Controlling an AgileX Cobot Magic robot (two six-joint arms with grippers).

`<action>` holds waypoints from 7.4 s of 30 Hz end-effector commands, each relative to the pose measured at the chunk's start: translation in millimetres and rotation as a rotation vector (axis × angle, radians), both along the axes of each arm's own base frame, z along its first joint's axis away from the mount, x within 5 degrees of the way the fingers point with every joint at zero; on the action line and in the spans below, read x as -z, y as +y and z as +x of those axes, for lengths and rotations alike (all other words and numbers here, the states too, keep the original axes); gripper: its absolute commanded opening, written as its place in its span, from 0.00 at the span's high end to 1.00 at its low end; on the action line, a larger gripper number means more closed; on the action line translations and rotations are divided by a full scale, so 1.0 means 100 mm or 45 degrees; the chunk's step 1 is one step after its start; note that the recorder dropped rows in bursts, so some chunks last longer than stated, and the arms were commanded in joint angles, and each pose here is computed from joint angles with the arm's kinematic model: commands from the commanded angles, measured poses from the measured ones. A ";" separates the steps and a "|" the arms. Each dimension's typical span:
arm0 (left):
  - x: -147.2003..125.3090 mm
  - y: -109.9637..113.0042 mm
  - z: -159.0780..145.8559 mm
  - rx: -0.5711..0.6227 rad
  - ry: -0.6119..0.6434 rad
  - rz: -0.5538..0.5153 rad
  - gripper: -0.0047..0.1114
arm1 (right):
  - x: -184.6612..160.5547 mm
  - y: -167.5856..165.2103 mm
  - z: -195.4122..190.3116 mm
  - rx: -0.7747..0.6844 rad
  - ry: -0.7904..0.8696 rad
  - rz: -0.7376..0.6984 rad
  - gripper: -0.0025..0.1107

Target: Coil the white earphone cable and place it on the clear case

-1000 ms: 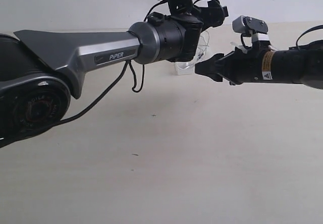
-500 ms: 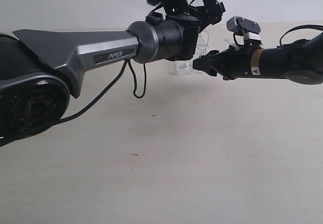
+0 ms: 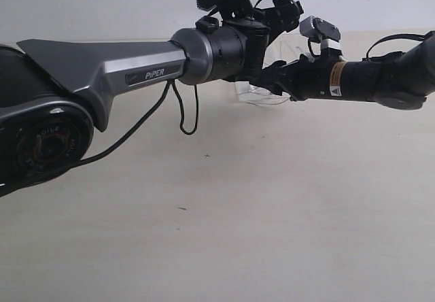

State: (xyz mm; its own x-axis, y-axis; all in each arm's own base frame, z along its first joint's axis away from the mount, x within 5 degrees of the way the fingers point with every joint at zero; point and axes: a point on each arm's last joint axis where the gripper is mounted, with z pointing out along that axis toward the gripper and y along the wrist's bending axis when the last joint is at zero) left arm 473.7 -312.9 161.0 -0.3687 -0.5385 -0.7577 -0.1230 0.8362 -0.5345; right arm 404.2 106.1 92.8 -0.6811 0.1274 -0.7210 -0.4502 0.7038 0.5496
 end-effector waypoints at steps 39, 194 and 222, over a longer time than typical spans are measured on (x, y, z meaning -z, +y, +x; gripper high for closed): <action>-0.87 0.45 -0.64 0.205 -0.054 0.664 0.24 | -0.28 0.17 1.01 0.246 -0.036 -0.092 0.98; -0.80 3.09 -4.28 0.136 -0.467 0.415 0.96 | -2.31 -0.44 -1.76 0.237 -0.380 -0.175 0.98; -0.25 3.08 -4.20 0.176 -0.270 0.475 0.96 | -2.31 -0.44 -1.76 0.237 -0.380 -0.175 0.98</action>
